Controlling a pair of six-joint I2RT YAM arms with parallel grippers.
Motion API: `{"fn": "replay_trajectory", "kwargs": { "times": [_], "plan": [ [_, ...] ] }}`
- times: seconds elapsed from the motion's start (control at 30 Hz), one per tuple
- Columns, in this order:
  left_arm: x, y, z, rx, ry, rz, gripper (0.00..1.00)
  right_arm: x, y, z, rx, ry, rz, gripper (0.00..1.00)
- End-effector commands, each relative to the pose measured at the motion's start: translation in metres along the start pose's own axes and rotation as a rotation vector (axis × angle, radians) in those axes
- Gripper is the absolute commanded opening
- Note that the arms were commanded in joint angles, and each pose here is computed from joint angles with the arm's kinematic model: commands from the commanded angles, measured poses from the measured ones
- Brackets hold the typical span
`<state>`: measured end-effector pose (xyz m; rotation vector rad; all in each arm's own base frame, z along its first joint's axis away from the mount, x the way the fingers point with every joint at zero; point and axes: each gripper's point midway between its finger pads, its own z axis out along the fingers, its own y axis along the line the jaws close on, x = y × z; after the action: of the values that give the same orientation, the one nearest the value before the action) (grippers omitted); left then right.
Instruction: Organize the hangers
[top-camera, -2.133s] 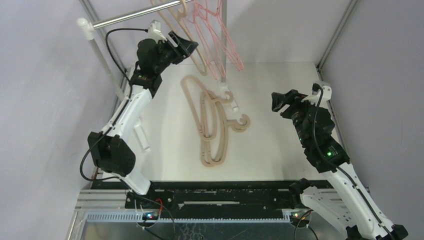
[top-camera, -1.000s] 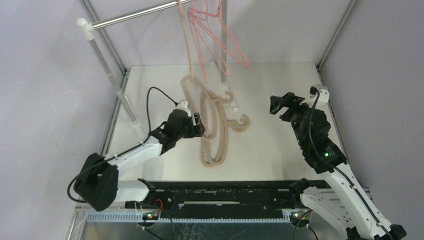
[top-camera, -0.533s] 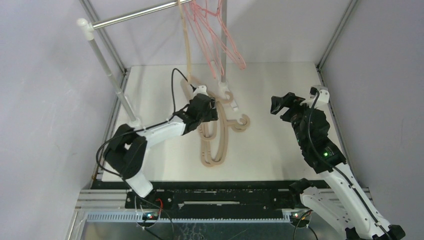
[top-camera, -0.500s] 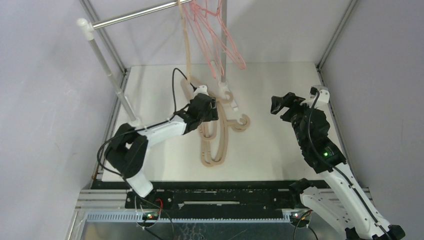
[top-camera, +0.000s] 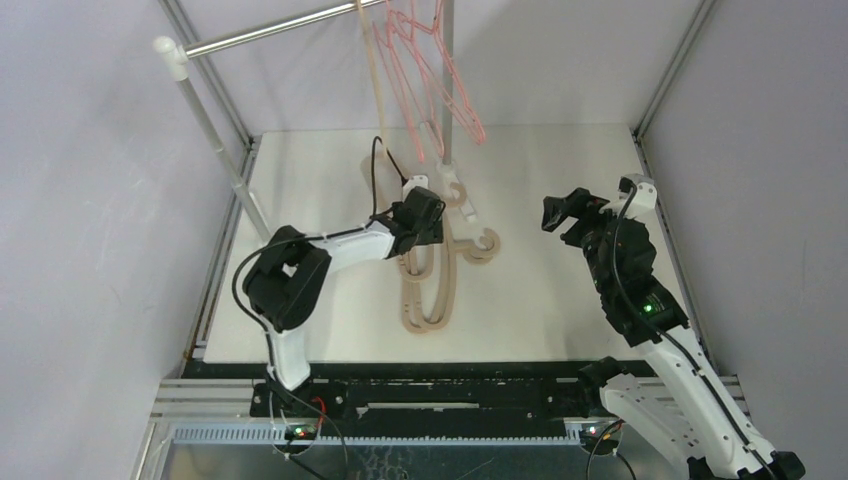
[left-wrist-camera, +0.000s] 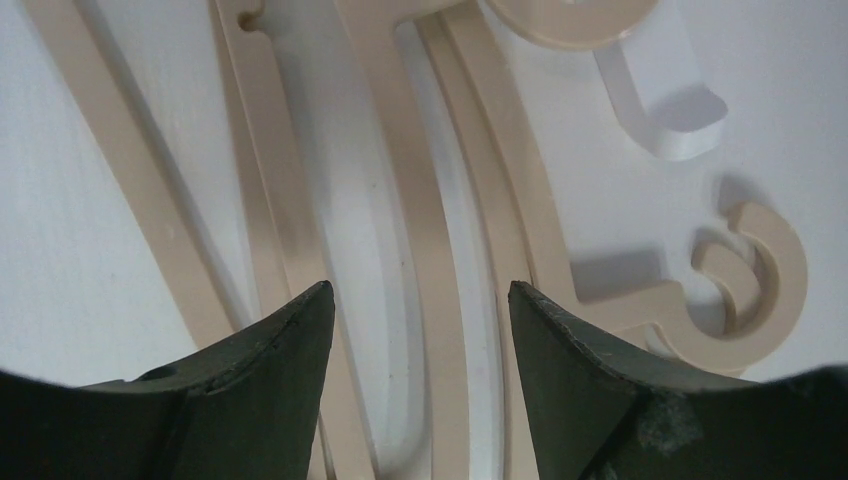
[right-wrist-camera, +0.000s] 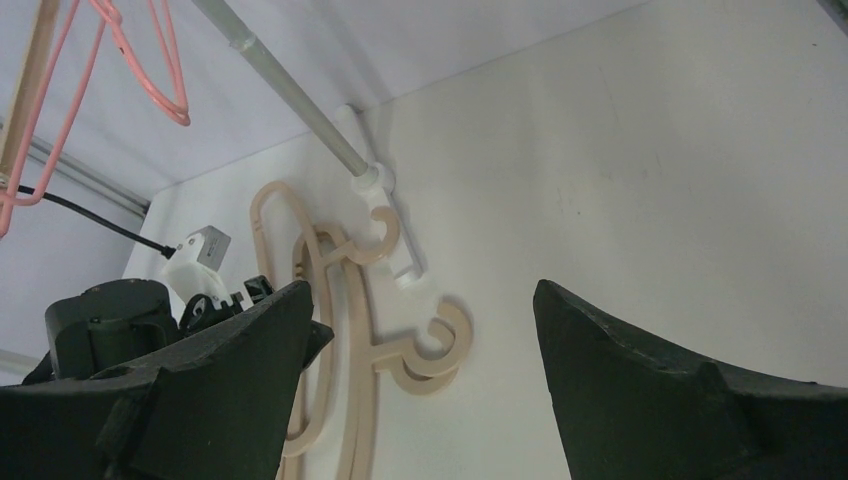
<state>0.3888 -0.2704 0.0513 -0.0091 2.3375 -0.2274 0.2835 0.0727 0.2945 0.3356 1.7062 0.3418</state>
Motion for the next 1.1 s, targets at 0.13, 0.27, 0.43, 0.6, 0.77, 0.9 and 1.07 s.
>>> {"fn": "replay_trajectory", "kwargs": {
  "times": [0.13, 0.27, 0.43, 0.6, 0.77, 0.9, 1.07],
  "plan": [
    [-0.027, -0.017, 0.014, -0.006, -0.044, 0.017, 0.68, -0.01, 0.001, -0.001, -0.011, -0.037, 0.038, 0.89],
    [-0.02, -0.011, 0.021, -0.039, -0.021, 0.032, 0.66, -0.009, -0.003, -0.001, 0.0, -0.038, 0.037, 0.89],
    [-0.008, -0.004, 0.026, -0.061, 0.004, 0.035, 0.61, -0.007, -0.008, 0.0, 0.007, -0.036, 0.043, 0.89],
    [-0.001, -0.004, 0.032, -0.061, 0.021, 0.048, 0.44, -0.007, -0.008, 0.001, 0.002, -0.031, 0.048, 0.89],
    [0.005, 0.0, 0.033, -0.071, 0.038, 0.065, 0.28, -0.009, -0.007, 0.0, -0.009, -0.035, 0.054, 0.89],
    [0.006, 0.0, 0.029, -0.043, 0.035, 0.073, 0.0, -0.008, -0.007, 0.0, -0.01, -0.03, 0.057, 0.89],
    [-0.001, 0.0, -0.001, 0.015, 0.008, 0.085, 0.0, -0.006, -0.008, 0.002, -0.007, -0.024, 0.056, 0.89]
  ]
}}
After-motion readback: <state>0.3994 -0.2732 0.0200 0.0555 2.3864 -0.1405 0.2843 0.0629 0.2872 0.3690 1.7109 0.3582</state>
